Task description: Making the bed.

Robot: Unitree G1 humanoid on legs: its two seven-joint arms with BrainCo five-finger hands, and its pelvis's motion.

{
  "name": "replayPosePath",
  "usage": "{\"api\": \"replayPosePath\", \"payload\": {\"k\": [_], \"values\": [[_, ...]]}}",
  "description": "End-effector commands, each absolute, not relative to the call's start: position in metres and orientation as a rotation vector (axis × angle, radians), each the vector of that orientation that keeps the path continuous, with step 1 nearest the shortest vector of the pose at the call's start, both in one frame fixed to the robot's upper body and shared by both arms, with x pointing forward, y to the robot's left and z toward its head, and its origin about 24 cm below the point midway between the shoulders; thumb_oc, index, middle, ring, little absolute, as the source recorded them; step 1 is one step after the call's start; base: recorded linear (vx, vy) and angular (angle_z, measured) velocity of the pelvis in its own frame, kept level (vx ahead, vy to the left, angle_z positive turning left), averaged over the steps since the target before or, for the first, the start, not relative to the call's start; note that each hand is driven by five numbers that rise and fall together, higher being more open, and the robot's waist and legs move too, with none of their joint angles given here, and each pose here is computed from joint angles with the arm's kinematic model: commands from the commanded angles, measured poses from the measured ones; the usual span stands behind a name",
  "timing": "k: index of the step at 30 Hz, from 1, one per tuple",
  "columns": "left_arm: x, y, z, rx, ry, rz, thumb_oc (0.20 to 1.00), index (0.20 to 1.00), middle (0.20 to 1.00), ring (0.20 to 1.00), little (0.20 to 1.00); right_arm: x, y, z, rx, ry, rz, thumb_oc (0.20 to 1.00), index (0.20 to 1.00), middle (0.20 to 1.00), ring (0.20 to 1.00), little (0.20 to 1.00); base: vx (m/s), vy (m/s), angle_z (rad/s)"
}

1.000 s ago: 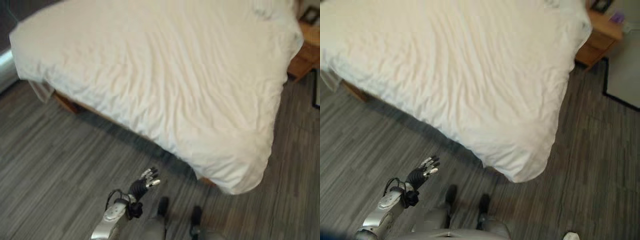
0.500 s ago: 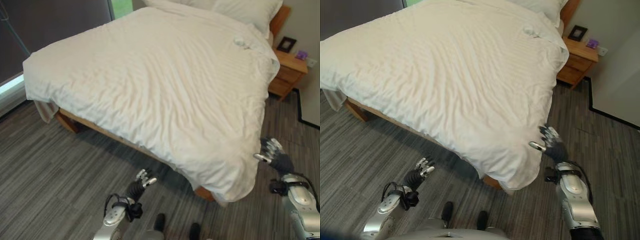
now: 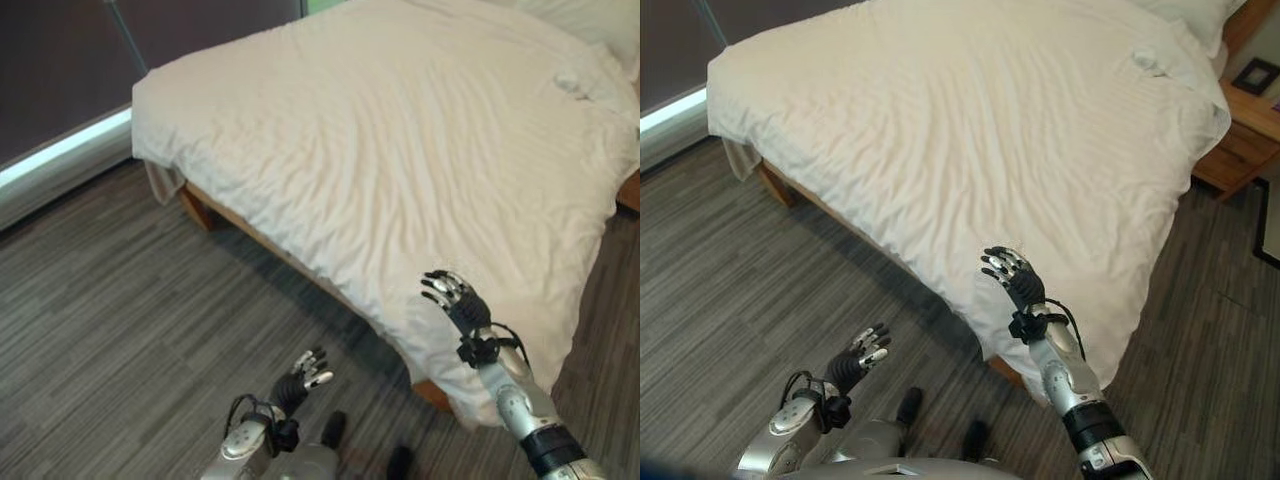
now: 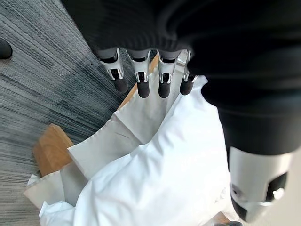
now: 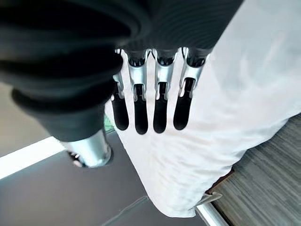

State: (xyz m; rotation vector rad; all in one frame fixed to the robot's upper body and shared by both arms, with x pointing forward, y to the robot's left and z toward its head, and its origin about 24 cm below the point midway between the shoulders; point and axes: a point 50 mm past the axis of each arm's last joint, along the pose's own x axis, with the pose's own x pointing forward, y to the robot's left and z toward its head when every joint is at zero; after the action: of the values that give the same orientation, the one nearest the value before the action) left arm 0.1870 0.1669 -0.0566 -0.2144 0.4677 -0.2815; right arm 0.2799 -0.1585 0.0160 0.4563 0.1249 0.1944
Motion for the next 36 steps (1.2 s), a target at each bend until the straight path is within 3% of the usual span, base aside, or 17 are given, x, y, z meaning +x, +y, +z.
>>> {"api": "replayPosePath", "payload": {"k": [1, 10, 16, 21, 30, 36], "values": [[0.208, 0.163, -0.043, -0.247, 0.371, -0.284, 1.0, 1.0, 1.0, 1.0, 1.0, 0.295, -0.164, 0.052, 0.449, -0.043, 0.202, 0.2, 0.2, 0.2, 0.2, 0.2, 0.0, 0.015, 0.03], [0.209, 0.166, -0.044, -0.229, 0.373, -0.253, 1.0, 1.0, 1.0, 1.0, 1.0, 0.296, -0.168, 0.054, 0.438, -0.051, 0.182, 0.2, 0.2, 0.2, 0.2, 0.2, 0.0, 0.003, -0.01], [0.216, 0.165, -0.041, -0.232, 0.354, -0.231, 1.0, 1.0, 1.0, 1.0, 1.0, 0.293, -0.18, 0.027, 0.452, 0.039, 0.048, 0.2, 0.2, 0.2, 0.2, 0.2, 0.0, 0.001, -0.02], [0.213, 0.173, -0.046, -0.245, 0.362, -0.174, 1.0, 1.0, 1.0, 1.0, 1.0, 0.249, -0.208, -0.024, 0.538, 0.184, -0.145, 0.2, 0.2, 0.2, 0.2, 0.2, 0.0, 0.0, 0.0], [0.214, 0.176, -0.044, -0.252, 0.35, -0.157, 1.0, 1.0, 1.0, 1.0, 1.0, 0.197, -0.256, -0.065, 0.628, 0.276, -0.45, 0.2, 0.2, 0.2, 0.2, 0.2, 0.0, 0.007, -0.11], [0.22, 0.172, -0.04, -0.222, 0.34, -0.196, 1.0, 1.0, 1.0, 1.0, 1.0, 0.141, -0.296, -0.119, 0.482, 0.676, -0.744, 0.2, 0.2, 0.2, 0.2, 0.2, 0.0, -0.004, -0.03]]}}
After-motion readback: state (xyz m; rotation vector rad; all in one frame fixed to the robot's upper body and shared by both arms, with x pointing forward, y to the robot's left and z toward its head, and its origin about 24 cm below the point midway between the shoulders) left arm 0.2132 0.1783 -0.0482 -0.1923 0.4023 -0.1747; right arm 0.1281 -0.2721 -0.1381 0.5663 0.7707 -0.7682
